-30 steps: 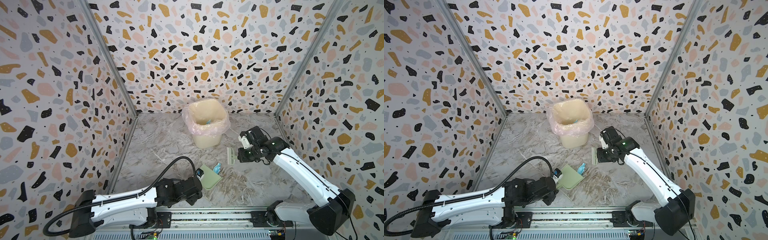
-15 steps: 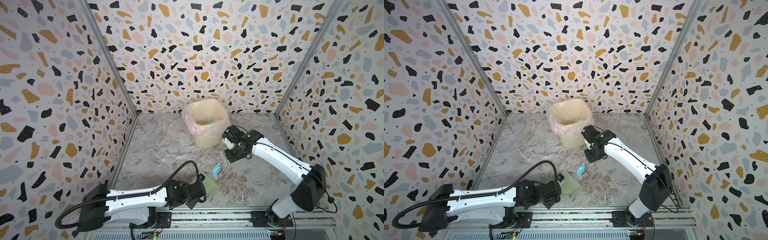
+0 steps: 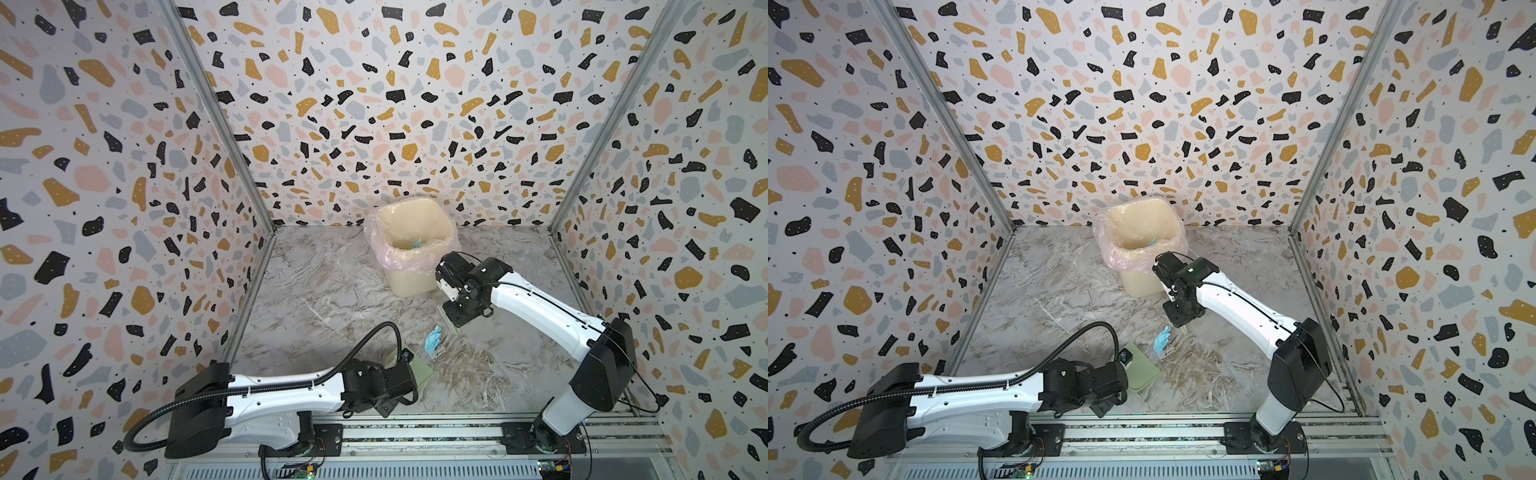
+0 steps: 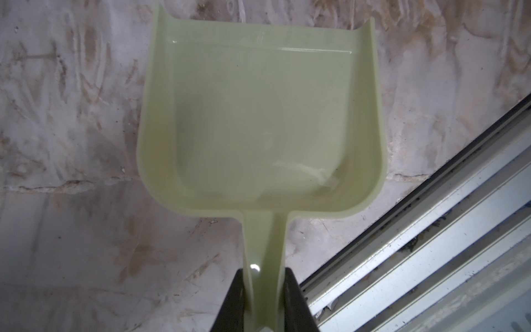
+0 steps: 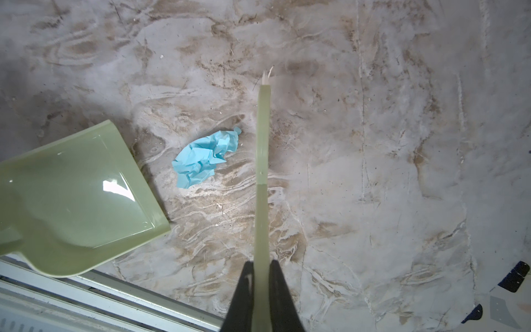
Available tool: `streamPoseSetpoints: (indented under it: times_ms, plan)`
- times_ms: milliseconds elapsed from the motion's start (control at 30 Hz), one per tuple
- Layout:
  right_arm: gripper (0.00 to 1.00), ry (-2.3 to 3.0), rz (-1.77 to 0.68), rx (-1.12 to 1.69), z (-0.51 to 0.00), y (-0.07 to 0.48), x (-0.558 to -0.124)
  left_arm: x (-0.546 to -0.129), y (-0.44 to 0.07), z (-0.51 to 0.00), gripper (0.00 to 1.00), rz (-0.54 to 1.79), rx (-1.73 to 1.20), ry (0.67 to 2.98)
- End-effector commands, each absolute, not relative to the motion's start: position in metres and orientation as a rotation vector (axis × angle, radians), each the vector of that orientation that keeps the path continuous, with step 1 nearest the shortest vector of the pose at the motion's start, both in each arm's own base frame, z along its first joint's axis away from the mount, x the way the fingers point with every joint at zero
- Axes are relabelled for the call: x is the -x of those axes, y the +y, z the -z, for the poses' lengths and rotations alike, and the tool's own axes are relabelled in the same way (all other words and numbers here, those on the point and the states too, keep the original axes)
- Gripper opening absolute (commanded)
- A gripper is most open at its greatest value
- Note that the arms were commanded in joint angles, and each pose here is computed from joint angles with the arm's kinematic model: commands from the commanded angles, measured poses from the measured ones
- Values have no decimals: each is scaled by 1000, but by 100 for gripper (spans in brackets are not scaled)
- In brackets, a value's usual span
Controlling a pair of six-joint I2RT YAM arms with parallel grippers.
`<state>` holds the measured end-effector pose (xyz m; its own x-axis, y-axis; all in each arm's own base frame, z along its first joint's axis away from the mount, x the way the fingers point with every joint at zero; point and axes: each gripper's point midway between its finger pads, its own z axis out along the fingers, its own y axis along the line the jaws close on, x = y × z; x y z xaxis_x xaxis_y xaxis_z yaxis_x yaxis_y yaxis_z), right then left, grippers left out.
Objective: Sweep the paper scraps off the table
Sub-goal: 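Set the dustpan on the table near the blue scrap while the right brush approaches, then sweep the light blue scrap with the right brush into the dustpan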
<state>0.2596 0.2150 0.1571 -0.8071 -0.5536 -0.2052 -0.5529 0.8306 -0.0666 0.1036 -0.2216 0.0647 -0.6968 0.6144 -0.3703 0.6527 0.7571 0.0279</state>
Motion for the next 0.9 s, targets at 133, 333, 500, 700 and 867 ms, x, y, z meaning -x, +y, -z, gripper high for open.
streamPoseSetpoints:
  times_ms: [133,333,500,700,867]
  plan:
    - [0,2800,46,919,-161,213,-254,-110,-229,-68,0,135,-962,2564]
    - [0,2805,47,960,-157,218,-250,-111,-229,-66,0,124,-961,2566]
    - [0,2812,34,1015,-153,227,-242,-111,-229,-65,0,116,-962,2569]
    - [0,2809,-7,1070,-154,240,-231,-111,-227,-63,0,106,-959,2573]
    - [0,2799,-66,1124,-157,255,-215,-111,-227,-60,0,94,-962,2581]
